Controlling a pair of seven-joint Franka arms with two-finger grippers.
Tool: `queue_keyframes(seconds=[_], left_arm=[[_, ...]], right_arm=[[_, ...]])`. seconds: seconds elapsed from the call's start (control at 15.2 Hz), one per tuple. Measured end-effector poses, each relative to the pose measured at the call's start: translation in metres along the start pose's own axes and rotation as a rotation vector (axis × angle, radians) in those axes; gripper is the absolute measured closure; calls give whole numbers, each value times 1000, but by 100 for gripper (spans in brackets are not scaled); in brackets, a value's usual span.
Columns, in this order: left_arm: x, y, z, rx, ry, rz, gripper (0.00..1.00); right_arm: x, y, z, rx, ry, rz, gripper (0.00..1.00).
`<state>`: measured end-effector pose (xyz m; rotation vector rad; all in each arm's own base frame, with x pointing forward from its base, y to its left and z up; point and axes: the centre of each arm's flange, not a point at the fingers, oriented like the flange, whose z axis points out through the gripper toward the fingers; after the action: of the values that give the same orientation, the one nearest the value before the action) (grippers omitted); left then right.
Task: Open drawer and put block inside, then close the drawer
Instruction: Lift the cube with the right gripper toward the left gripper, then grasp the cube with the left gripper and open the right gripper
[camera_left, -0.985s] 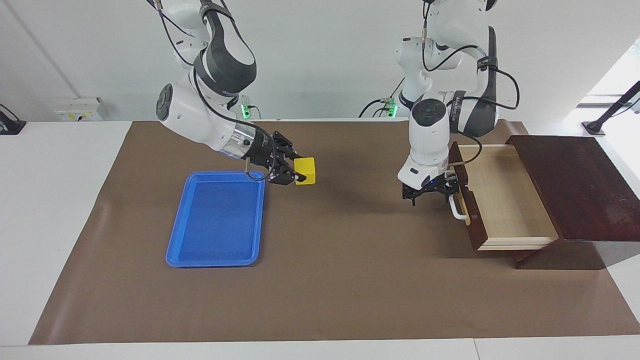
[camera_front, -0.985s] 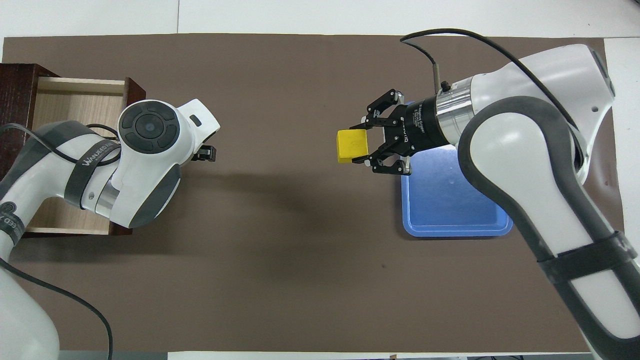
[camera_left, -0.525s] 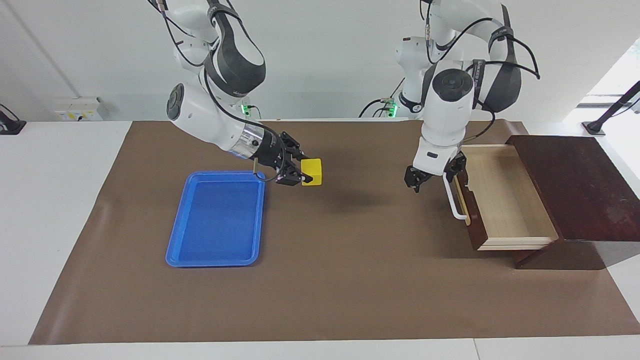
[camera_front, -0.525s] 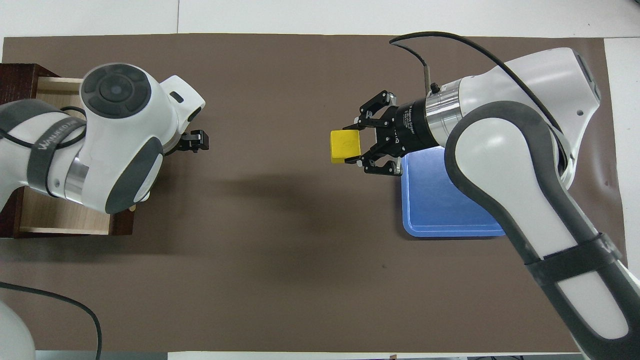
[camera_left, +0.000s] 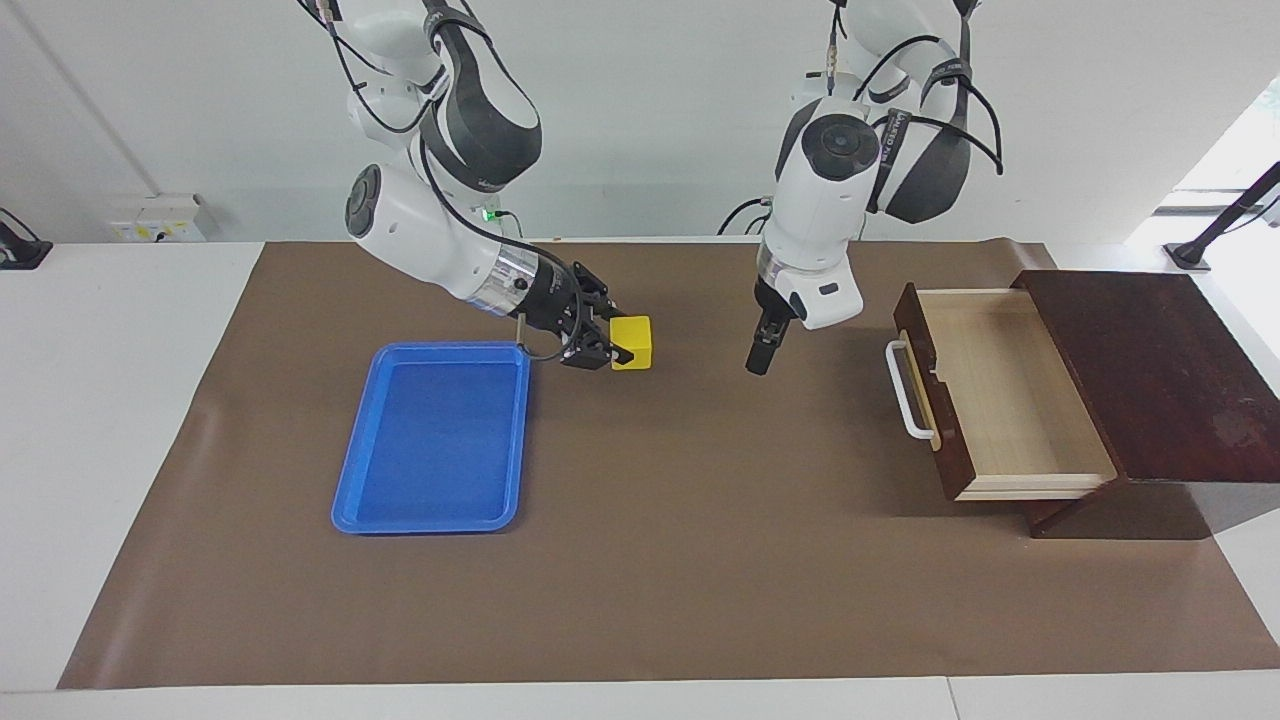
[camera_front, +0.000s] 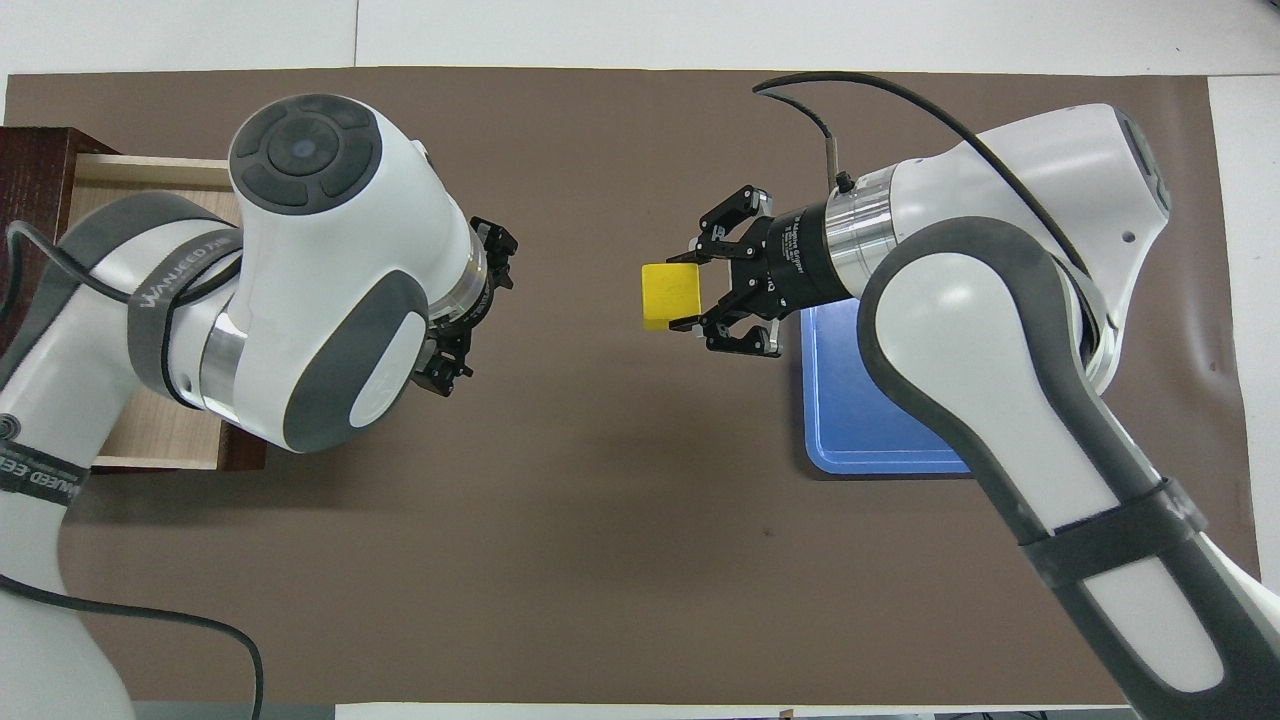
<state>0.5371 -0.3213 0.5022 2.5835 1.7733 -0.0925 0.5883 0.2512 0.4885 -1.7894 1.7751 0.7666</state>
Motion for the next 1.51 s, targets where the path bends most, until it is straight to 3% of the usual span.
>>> queue_keyframes(seconds=[0.13, 0.26, 0.66, 1.31, 1.51], left_arm=[[-17, 7, -6, -69, -39, -199, 0], [-37, 9, -8, -103, -75, -274, 0], [-92, 0, -15, -108, -116, -260, 0], [-96, 7, -20, -151, -175, -335, 0], [-97, 7, -20, -156, -178, -336, 5]], right_arm=[[-5, 2, 6, -4, 1, 1, 45], [-7, 4, 8, -8, 1, 0, 45], [-7, 4, 9, -9, 2, -1, 45], [-6, 4, 9, -9, 3, 0, 45], [-6, 4, 9, -9, 3, 0, 45]])
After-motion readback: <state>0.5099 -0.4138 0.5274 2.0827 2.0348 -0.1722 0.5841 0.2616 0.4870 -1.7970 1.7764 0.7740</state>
